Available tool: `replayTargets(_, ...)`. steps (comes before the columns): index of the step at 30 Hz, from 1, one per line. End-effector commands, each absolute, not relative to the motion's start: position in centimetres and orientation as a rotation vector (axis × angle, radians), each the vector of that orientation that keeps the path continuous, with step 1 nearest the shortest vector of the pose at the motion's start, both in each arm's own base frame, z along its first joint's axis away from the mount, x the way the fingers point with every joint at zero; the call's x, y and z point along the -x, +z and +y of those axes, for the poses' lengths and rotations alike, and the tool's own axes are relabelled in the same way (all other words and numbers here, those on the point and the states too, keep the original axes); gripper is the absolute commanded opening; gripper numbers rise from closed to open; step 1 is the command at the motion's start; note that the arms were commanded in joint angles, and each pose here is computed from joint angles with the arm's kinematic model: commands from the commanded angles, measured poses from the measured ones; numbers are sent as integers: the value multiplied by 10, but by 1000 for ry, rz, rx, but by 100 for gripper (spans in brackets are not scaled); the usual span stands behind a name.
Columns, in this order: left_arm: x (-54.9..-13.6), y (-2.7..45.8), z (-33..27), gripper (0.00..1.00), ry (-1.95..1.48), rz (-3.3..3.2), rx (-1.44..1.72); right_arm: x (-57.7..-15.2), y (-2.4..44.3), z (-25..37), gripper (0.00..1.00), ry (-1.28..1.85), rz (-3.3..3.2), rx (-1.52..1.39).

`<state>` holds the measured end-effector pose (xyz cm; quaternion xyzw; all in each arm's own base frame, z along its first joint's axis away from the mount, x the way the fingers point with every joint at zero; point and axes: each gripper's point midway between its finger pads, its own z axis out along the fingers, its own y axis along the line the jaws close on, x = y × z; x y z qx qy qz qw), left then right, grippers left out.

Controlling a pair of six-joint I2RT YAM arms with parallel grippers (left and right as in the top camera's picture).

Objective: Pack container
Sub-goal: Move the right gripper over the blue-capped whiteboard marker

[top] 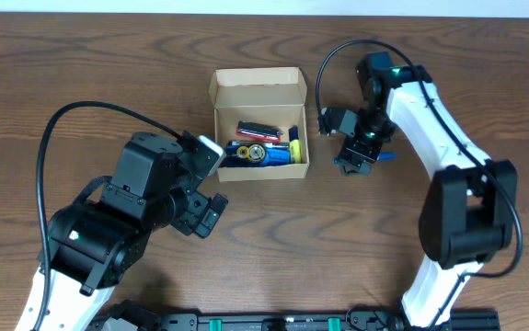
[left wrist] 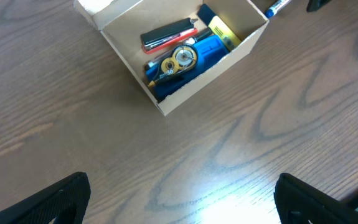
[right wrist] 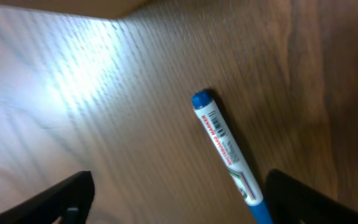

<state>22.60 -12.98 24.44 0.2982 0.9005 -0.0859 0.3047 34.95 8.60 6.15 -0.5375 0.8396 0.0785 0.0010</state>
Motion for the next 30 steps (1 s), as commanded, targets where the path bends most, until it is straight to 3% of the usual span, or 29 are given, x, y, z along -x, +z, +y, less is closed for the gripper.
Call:
replayTargets(1,-227,248,-130,95,-234,2381,-776,-355,49,76,97,194,2660,1714)
replayTargets(30,-227,248,-130,95,-234,2381,-776,-364,17,53,93,256,2675,1527)
